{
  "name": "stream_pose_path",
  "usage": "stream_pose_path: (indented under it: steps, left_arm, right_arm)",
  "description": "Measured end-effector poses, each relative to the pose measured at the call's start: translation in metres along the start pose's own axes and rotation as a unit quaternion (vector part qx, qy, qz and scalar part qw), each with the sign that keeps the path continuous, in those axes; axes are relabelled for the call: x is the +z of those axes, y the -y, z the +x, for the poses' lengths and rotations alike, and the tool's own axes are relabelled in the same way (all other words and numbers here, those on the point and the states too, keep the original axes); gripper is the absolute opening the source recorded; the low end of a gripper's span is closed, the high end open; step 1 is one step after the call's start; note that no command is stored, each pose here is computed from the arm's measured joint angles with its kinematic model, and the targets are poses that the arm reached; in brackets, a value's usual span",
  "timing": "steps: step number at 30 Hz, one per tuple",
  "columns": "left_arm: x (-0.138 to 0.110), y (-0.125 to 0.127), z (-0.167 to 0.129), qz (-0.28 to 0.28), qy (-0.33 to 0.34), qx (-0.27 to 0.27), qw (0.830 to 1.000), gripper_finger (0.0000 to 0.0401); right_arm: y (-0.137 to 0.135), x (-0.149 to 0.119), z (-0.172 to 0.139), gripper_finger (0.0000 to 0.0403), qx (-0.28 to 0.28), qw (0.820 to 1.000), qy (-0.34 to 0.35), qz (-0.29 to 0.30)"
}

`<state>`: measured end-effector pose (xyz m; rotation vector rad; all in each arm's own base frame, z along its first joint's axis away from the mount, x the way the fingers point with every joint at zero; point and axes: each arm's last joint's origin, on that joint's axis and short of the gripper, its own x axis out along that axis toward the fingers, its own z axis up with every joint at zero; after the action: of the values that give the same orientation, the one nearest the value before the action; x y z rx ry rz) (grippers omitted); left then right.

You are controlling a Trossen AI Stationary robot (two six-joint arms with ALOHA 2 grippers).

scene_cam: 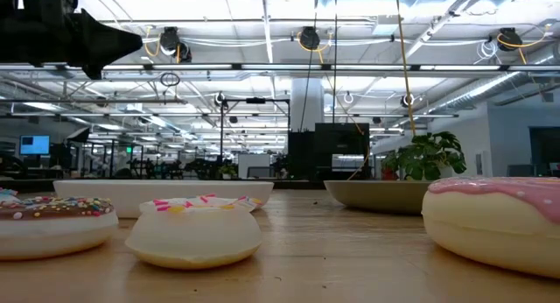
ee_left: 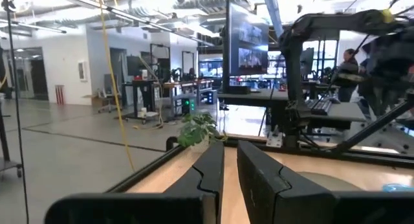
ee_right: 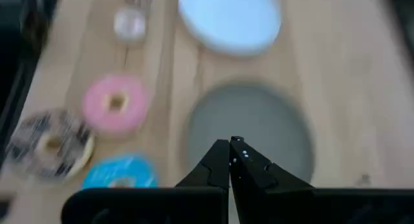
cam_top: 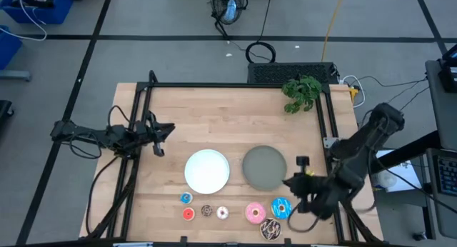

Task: Pick & Place donuts
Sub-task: Put the big blue donut on the gray plate

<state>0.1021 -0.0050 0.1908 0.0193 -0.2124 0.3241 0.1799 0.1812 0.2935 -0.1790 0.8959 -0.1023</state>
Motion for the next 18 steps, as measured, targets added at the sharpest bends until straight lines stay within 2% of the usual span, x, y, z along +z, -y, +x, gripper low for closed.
stream_pose_path:
  steps: [3,6,9,12,18]
  left_arm:
    - [-0.001,0.0,0.0,0.003,-0.004,0.0,1.0,0.0051]
    - [-0.001,0.0,0.0,0.004,-0.004,0.0,1.0,0.0051]
    - [-0.001,0.0,0.0,0.002,-0.004,0.0,1.0,0.0051]
    - [-0.002,0.0,0.0,0.001,-0.009,-0.001,1.0,0.0051]
    - [-0.004,0.0,0.0,-0.008,-0.017,-0.002,1.0,0.0051]
  right_arm:
    - [-0.013,0.004,0.004,0.0,0.002,0.994,-0.107,0.002]
    - [-0.024,0.002,0.014,0.0,0.016,0.986,-0.164,-0.012]
    - [-0.034,0.0,0.026,0.0003,0.024,0.984,-0.176,-0.013]
    - [-0.041,-0.001,0.034,0.0025,0.036,0.982,-0.184,-0.011]
    - [-0.046,0.0,0.043,0.0125,0.052,0.984,-0.167,-0.023]
